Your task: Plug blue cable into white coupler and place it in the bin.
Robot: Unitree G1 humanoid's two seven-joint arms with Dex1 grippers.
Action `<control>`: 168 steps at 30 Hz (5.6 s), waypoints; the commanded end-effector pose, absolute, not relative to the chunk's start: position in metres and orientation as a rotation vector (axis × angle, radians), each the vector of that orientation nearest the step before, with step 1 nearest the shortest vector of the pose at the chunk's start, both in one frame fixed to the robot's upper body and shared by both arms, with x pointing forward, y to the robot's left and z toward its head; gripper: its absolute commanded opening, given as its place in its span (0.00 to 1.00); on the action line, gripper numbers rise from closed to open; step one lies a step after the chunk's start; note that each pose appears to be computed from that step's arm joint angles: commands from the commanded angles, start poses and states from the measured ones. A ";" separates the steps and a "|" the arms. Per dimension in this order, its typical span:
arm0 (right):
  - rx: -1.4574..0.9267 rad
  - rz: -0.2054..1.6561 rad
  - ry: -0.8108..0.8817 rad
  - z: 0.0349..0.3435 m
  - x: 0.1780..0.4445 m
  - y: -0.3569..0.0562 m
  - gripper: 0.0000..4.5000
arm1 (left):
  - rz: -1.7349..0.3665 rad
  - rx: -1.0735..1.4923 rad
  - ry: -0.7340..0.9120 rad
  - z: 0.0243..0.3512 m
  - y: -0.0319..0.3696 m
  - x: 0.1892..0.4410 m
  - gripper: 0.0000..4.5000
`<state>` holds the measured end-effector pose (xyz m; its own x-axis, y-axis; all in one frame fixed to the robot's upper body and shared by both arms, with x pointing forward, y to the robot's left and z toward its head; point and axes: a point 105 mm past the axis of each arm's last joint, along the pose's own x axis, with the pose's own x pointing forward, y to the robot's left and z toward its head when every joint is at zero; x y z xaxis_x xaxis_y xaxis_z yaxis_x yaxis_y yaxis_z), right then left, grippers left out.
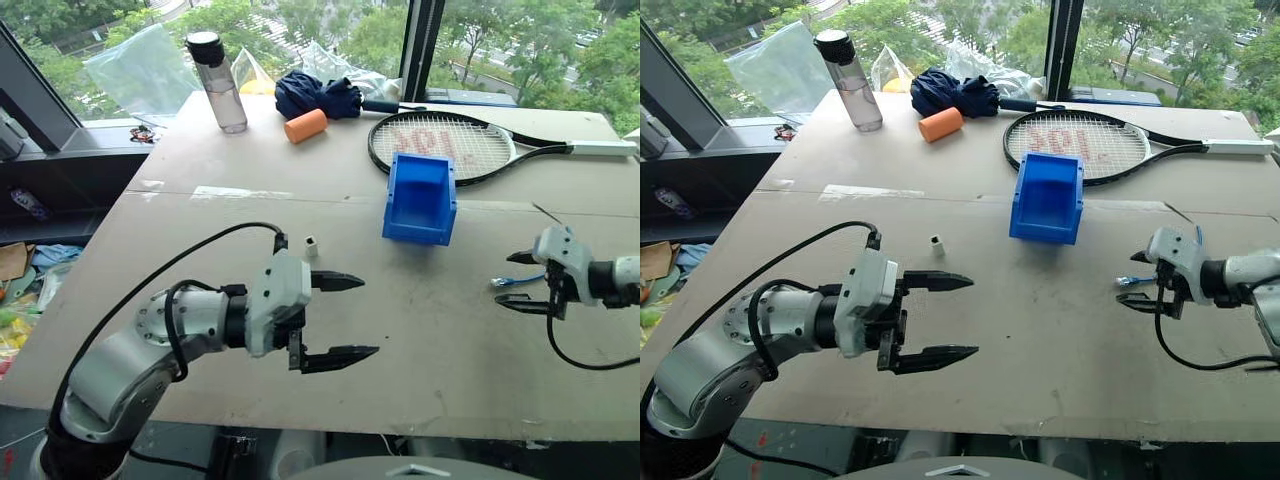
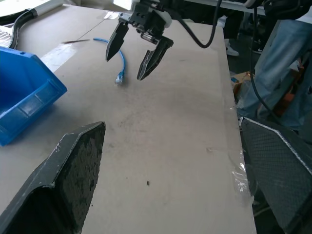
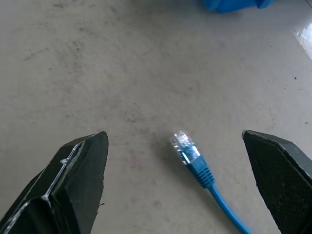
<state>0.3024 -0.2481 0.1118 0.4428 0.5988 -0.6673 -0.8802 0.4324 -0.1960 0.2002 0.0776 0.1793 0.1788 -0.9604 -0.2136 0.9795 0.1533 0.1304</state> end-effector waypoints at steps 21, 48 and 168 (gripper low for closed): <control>-0.625 1.241 0.481 0.111 0.290 -0.145 0.01 | -1.302 0.264 0.195 0.169 0.115 0.209 1.00; -0.333 0.924 0.188 0.132 0.211 -0.159 0.97 | -1.401 0.479 0.234 0.097 0.078 0.287 1.00; -0.183 1.144 0.197 0.118 0.271 -0.058 0.00 | -1.682 0.593 0.209 0.077 0.055 0.307 0.12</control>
